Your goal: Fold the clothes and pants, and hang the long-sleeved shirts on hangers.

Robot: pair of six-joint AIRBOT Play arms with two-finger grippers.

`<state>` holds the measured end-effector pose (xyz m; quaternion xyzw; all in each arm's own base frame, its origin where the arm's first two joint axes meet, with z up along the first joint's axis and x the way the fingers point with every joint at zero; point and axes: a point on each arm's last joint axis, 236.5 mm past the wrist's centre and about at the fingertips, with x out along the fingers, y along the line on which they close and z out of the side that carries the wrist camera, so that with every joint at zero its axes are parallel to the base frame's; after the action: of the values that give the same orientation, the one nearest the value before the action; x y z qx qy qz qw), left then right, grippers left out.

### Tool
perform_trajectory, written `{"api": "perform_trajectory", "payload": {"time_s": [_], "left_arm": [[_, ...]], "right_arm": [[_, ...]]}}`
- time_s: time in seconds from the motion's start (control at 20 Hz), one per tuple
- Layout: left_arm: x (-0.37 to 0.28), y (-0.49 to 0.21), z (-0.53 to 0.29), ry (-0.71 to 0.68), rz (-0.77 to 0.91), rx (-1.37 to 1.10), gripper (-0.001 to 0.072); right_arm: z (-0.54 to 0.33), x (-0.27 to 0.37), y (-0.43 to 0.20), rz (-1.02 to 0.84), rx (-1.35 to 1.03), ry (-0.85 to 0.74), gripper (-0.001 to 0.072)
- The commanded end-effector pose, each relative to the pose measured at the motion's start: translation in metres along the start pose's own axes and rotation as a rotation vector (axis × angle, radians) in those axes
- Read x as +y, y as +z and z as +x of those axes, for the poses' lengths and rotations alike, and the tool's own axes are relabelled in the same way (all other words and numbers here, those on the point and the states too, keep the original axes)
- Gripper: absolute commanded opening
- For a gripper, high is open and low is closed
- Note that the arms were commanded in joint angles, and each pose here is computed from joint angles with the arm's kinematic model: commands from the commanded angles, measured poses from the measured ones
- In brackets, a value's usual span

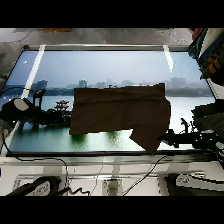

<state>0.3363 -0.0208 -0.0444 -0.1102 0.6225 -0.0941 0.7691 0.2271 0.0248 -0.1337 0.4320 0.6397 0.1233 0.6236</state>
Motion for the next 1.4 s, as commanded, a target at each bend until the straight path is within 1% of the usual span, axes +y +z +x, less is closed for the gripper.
{"api": "perform_trajectory", "payload": {"time_s": [0.0,0.1,0.4,0.7,0.75,0.85,0.9,1.1,1.25,1.35], "left_arm": [[-0.016,-0.008,0.026,-0.108,-0.019,0.074,0.0506],[-0.028,-0.018,0.037,-0.185,-0.033,0.134,0.0507],[-0.027,-0.056,0.063,-0.247,-0.028,0.329,0.0506],[-0.031,-0.067,0.074,-0.259,-0.019,0.382,0.0502],[-0.033,-0.069,0.076,-0.261,-0.014,0.394,0.0445],[-0.036,-0.074,0.079,-0.265,-0.005,0.416,0.013],[-0.037,-0.073,0.079,-0.266,0.0,0.414,0.0019],[-0.04,-0.067,0.063,-0.276,0.056,0.376,0.0017],[-0.042,-0.047,0.031,-0.254,0.087,0.254,0.0017],[-0.043,-0.03,0.002,-0.227,0.111,0.133,0.0017]], "right_arm": [[0.0,-0.004,-0.002,-0.014,0.01,-0.018,0.0015],[0.0,-0.004,-0.003,-0.019,0.01,-0.017,0.0015],[0.0,-0.004,-0.003,-0.026,0.01,-0.017,0.0015],[0.0,0.0,-0.001,-0.018,0.002,-0.001,0.0015],[0.0,0.002,0.0,-0.016,-0.001,0.006,0.0015],[-0.001,0.007,0.002,-0.017,-0.009,0.023,0.0015],[-0.004,0.012,0.003,-0.027,-0.012,0.035,0.0014],[-0.027,0.04,0.024,-0.099,-0.115,0.063,0.0013],[-0.051,0.072,0.032,-0.182,-0.224,0.09,0.0013],[-0.073,0.106,0.034,-0.249,-0.32,0.135,0.0013]]}}
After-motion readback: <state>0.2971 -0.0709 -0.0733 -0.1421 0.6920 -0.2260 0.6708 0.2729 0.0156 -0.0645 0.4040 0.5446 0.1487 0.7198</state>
